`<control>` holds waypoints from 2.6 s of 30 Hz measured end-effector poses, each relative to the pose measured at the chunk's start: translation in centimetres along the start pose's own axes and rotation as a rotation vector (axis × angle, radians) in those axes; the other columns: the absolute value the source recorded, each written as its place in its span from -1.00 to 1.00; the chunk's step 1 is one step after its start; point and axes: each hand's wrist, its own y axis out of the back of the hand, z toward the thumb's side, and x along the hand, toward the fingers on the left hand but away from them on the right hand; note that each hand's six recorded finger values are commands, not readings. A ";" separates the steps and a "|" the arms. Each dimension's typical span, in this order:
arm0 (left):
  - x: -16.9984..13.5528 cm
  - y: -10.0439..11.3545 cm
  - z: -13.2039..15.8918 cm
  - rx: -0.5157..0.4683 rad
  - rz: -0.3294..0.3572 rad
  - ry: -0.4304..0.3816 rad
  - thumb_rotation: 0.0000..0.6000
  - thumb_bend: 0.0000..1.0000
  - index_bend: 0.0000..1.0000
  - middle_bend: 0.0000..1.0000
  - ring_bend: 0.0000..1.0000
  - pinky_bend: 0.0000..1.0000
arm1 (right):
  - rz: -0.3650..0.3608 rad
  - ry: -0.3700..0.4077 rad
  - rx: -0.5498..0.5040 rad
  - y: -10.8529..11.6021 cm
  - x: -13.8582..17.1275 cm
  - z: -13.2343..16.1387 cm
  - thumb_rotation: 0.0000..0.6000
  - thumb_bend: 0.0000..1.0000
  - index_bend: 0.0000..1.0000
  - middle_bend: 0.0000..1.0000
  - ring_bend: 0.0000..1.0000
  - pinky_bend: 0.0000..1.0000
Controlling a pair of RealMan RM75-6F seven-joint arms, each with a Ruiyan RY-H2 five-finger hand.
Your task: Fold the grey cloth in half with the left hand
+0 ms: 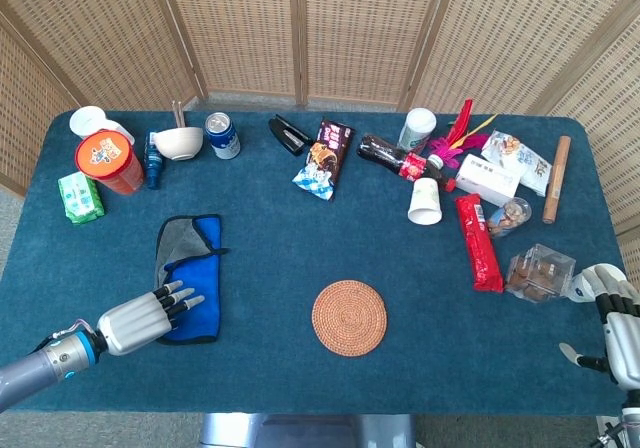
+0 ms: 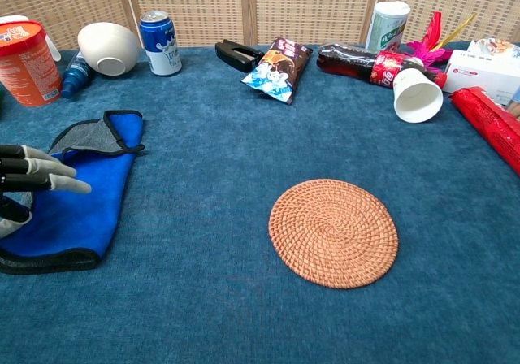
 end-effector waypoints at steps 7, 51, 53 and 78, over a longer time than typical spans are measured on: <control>-0.5 -0.8 -0.1 -0.017 -0.010 0.012 1.00 0.16 0.18 -1.00 -1.00 -0.73 | 0.003 0.001 0.004 -0.1 0.0 0.1 1.00 -1.00 -0.96 -1.00 -1.00 -1.00; -3.3 -3.2 0.4 -0.046 -0.058 0.036 1.00 0.16 -0.01 -1.00 -1.00 -0.75 | 0.005 0.016 -0.007 0.0 0.3 0.5 1.00 -1.00 -0.95 -1.00 -1.00 -1.00; -3.4 -3.2 0.2 -0.044 -0.055 0.042 1.00 0.16 -0.11 -1.00 -1.00 -0.74 | 0.006 0.018 -0.007 0.0 0.3 0.5 1.00 -1.00 -0.95 -1.00 -1.00 -1.00; -1.7 -0.1 -3.3 -0.023 0.081 0.160 1.00 0.16 -0.69 -1.00 -1.00 -0.76 | 0.010 0.020 -0.012 0.0 0.3 0.6 1.00 -1.00 -0.95 -1.00 -1.00 -1.00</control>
